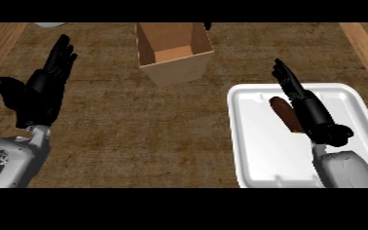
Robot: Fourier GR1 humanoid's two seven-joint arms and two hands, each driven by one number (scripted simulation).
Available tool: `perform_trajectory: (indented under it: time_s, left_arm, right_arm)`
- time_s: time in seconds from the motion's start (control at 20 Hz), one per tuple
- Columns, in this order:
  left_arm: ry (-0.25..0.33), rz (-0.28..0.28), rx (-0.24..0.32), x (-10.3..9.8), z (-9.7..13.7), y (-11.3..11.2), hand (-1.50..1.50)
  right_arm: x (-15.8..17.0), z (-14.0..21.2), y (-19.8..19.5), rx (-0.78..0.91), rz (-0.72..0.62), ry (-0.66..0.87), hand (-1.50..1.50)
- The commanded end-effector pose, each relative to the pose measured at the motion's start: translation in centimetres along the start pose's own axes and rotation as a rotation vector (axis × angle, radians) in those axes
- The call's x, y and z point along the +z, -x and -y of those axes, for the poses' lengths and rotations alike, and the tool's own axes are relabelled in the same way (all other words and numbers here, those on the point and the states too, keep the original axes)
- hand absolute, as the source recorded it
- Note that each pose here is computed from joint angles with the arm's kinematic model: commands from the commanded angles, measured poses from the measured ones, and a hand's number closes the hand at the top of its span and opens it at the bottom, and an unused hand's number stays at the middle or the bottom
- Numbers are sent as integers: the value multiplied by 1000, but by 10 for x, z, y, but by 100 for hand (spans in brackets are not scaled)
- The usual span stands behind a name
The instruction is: Pick the sweet potato from the tray and place it in the cardboard box
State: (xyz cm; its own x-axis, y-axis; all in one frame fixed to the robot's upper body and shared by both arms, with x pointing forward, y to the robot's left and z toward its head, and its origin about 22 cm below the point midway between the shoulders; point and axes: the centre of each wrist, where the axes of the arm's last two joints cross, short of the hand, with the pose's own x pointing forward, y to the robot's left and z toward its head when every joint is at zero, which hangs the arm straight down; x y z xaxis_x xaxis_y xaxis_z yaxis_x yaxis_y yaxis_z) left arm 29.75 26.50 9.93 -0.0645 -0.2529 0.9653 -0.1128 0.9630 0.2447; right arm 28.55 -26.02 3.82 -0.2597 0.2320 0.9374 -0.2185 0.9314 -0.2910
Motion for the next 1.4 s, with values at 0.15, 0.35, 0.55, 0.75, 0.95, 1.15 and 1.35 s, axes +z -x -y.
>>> perform_trajectory:
  time_s: [0.15,0.35,0.55,0.75,0.95,1.15,1.35]
  left_arm:
    - [-31,-44,139,23,13,23,0]
    - [-19,-97,234,28,14,28,0]
    - [15,-123,282,30,21,20,0]
    - [0,-120,267,32,16,29,0]
    - [-17,-118,275,36,27,36,0]
    - [3,-118,259,35,11,37,0]
    - [-18,-127,252,38,7,40,0]
  right_arm:
    - [0,124,-39,150,84,218,150]
    - [26,194,-61,710,-80,302,150]
    - [27,201,-37,732,89,293,-150]
    - [18,205,-63,815,107,93,-150]
    - [19,202,-97,1017,-31,-95,-150]
    - [7,183,-121,1111,-243,-306,-150]
    - [2,152,-144,1072,-323,-363,-150]
